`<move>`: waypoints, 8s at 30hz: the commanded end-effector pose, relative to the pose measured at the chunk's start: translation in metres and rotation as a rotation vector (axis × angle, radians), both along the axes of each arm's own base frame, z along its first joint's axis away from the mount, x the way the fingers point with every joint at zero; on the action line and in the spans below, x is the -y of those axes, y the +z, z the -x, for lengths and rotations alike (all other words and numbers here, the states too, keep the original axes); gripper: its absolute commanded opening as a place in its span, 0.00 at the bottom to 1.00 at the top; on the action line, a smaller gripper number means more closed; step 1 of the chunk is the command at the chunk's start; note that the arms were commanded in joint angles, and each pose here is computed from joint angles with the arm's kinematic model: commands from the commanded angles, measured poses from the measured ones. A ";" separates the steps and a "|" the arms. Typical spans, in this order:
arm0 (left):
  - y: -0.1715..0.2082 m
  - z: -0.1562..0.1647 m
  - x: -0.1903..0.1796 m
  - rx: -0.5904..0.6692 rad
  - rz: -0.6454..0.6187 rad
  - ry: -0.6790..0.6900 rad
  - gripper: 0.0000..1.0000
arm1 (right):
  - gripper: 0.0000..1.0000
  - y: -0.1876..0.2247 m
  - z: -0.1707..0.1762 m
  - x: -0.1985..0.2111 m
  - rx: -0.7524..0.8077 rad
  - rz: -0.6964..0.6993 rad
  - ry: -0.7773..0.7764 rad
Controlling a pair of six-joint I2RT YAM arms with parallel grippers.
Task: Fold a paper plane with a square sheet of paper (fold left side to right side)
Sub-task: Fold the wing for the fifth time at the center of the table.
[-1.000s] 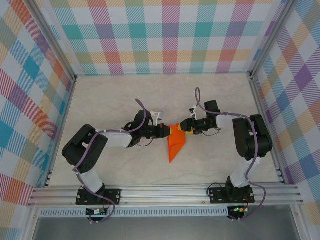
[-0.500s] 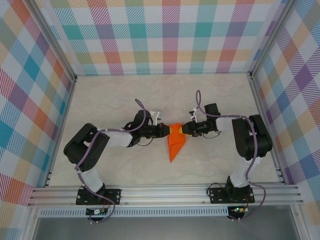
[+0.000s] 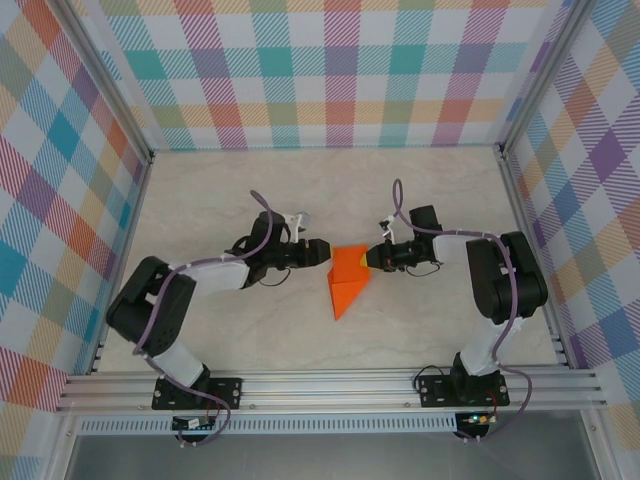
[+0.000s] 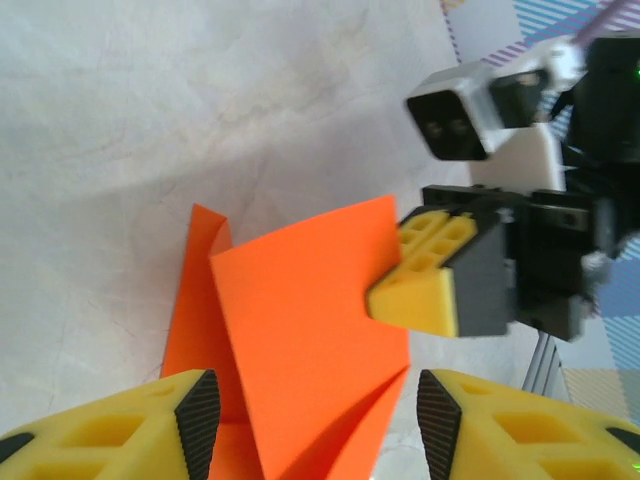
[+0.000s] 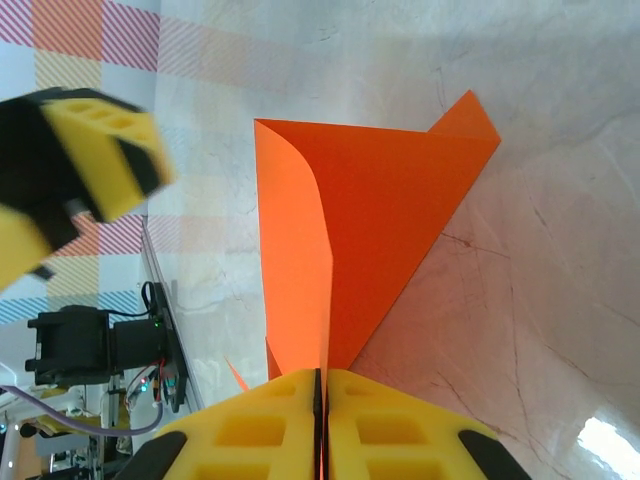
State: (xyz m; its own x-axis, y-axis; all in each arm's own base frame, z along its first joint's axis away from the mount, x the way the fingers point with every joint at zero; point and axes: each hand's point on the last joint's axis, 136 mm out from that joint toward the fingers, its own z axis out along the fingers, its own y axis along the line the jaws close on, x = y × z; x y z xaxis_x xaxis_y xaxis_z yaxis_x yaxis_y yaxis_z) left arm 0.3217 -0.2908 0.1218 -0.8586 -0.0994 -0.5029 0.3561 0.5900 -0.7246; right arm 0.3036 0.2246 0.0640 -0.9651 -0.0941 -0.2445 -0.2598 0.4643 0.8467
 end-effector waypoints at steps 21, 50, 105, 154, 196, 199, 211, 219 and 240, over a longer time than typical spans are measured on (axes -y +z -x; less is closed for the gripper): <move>-0.049 0.129 0.024 0.204 -0.744 -0.145 0.66 | 0.10 0.003 0.006 -0.022 -0.194 0.200 -0.068; -0.083 0.106 0.041 0.254 -1.053 -0.058 0.53 | 0.12 -0.002 0.010 -0.028 -0.228 0.218 -0.058; -0.065 0.088 0.060 0.018 -0.512 0.028 0.00 | 0.89 0.030 0.043 0.058 0.019 0.380 -0.297; -0.077 0.066 0.023 -0.282 0.048 0.202 0.00 | 0.51 -0.033 0.001 -0.058 -0.068 0.259 -0.220; -0.049 0.061 -0.015 -0.248 0.052 0.248 0.47 | 0.45 -0.076 0.015 -0.046 -0.192 0.456 -0.212; -0.046 0.051 -0.029 -0.268 0.043 0.271 0.50 | 0.45 -0.076 0.015 -0.045 -0.190 0.458 -0.211; -0.047 0.007 -0.003 -0.304 0.132 0.220 0.41 | 0.45 -0.077 0.017 -0.044 -0.191 0.466 -0.208; -0.063 -0.002 0.004 -0.346 0.131 0.229 0.36 | 0.45 -0.076 0.017 -0.044 -0.190 0.470 -0.203; -0.087 -0.013 -0.003 -0.324 -0.048 0.230 0.00 | 0.49 -0.058 0.012 -0.050 -0.158 0.412 -0.198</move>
